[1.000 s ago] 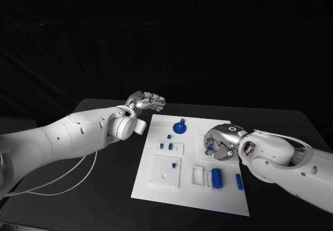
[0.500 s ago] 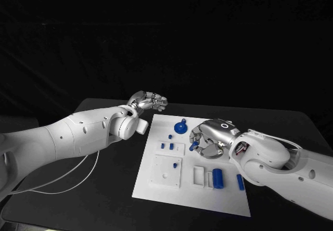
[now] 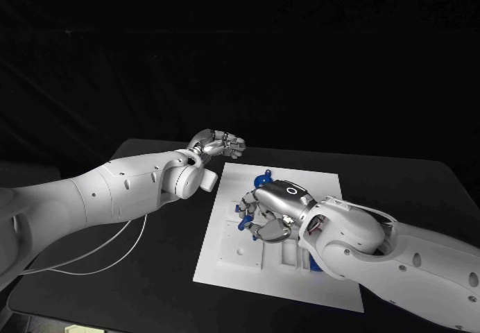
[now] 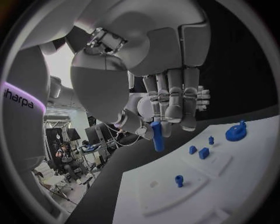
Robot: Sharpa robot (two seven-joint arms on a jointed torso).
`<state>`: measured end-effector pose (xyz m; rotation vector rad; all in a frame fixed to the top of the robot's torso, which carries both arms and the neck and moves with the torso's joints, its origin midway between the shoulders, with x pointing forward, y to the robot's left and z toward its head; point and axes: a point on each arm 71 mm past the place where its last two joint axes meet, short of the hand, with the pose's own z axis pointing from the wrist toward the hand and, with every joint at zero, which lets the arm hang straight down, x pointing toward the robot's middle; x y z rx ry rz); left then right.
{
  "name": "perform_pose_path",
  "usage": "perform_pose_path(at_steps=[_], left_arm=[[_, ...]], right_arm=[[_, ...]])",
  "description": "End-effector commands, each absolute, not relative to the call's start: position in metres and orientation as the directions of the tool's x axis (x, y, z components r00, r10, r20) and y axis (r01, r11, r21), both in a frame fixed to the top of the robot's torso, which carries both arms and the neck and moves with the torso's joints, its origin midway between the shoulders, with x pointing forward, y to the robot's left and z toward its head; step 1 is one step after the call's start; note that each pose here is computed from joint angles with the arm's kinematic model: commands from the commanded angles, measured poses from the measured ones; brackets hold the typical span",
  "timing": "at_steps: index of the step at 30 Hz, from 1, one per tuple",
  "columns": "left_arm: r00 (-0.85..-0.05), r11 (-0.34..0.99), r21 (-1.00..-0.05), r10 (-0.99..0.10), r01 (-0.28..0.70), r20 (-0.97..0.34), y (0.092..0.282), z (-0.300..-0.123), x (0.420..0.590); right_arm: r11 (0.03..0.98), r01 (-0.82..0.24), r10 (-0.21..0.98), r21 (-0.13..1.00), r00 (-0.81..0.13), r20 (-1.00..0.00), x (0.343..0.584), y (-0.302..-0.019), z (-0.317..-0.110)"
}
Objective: Assemble the parts on the task board
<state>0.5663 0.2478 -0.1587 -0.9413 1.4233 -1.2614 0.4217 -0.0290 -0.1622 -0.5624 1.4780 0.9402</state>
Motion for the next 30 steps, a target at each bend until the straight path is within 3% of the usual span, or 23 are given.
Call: perform_pose_path(at_steps=[1, 15, 30], left_arm=[[-0.236, 0.151, -0.987, -0.958, 0.061, -0.161, 0.244, -0.157, 0.566], [-0.236, 0.152, -0.987, -0.958, 0.058, -0.161, 0.244, -0.157, 0.566], [-0.238, 0.152, -0.987, -0.958, 0.057, -0.161, 0.243, -0.157, 0.566]], right_arm=[[0.533, -0.822, 0.142, 0.202, -0.149, -0.979, 0.418, -0.024, -0.17], [0.523, -0.834, 0.059, 0.176, -0.171, -0.984, 0.409, -0.008, -0.2], [0.543, -0.828, -0.005, 0.141, -0.171, -0.985, 0.411, -0.015, -0.209]])
